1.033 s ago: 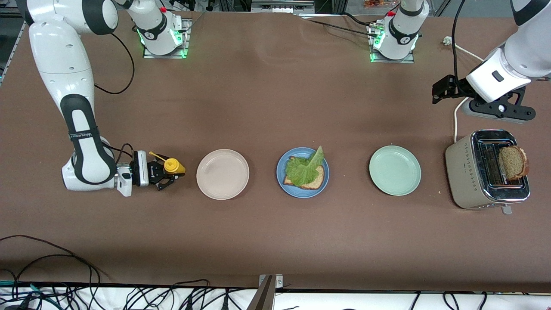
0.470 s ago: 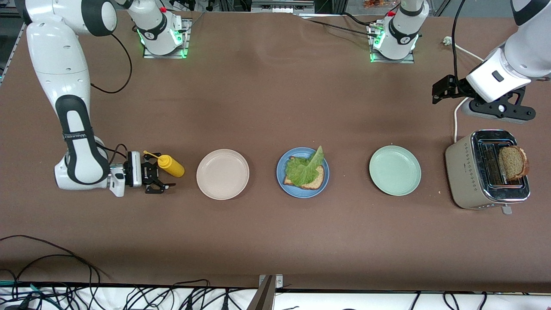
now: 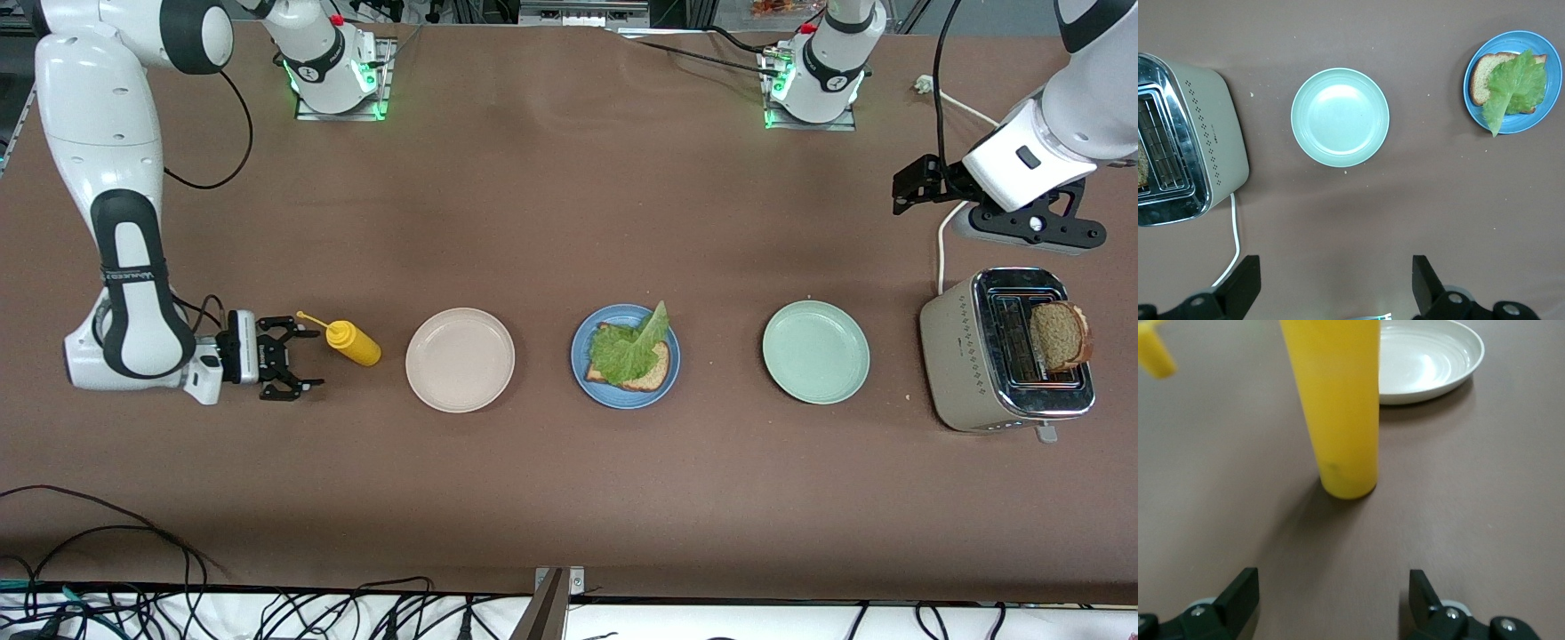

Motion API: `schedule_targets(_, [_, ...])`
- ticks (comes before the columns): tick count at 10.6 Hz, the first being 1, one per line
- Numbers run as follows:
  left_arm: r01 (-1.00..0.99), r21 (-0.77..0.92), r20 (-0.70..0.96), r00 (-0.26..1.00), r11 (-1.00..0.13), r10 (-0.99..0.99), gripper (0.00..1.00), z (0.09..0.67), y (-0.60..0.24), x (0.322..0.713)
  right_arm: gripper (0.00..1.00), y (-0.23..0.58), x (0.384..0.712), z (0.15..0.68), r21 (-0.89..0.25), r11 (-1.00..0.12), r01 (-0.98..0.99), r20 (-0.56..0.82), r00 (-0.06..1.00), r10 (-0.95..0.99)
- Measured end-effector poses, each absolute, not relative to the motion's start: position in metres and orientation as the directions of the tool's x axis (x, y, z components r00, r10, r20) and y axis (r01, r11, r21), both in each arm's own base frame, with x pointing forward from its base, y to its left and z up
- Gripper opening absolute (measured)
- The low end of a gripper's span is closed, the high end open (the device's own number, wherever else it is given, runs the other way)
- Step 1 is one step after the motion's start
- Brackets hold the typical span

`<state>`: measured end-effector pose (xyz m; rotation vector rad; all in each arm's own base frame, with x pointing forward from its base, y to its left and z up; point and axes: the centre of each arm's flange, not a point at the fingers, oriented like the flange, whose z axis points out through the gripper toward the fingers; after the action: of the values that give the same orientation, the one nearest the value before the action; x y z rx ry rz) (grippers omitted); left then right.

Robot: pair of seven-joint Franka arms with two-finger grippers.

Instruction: Make sandwich in blue plate with both arms

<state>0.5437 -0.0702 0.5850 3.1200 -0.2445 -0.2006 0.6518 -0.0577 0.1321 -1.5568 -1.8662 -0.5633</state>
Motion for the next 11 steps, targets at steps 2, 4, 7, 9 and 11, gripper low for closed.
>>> schedule_targets(2, [-0.155,0.016,-0.127,0.98,-0.988,-0.156,1.0,0.585,-0.07,0.544,1.0,-0.076,0.658,0.163,-0.077,0.206,0.976,0.649,-0.108,0.753])
schedule_targets(4, [-0.155,0.016,-0.127,0.98,-0.988,-0.156,1.0,0.585,-0.07,0.544,1.0,-0.083,0.665,0.207,-0.127,0.135,0.983,0.581,-0.037,0.813])
schedule_targets(7, [-0.155,0.016,-0.127,0.98,-0.988,-0.156,1.0,0.585,-0.07,0.544,1.0,-0.074,0.67,0.274,-0.221,-0.044,0.974,0.451,0.142,0.881])
schedule_targets(9, [-0.155,0.016,-0.127,0.98,-0.988,-0.156,1.0,0.585,-0.07,0.544,1.0,-0.054,0.668,0.313,-0.265,-0.174,0.948,0.362,0.265,0.894])
schedule_targets(11, [-0.155,0.016,-0.127,0.98,-0.988,-0.156,1.0,0.585,-0.07,0.544,1.0,-0.037,0.662,0.348,-0.287,-0.303,0.909,0.277,0.381,0.882])
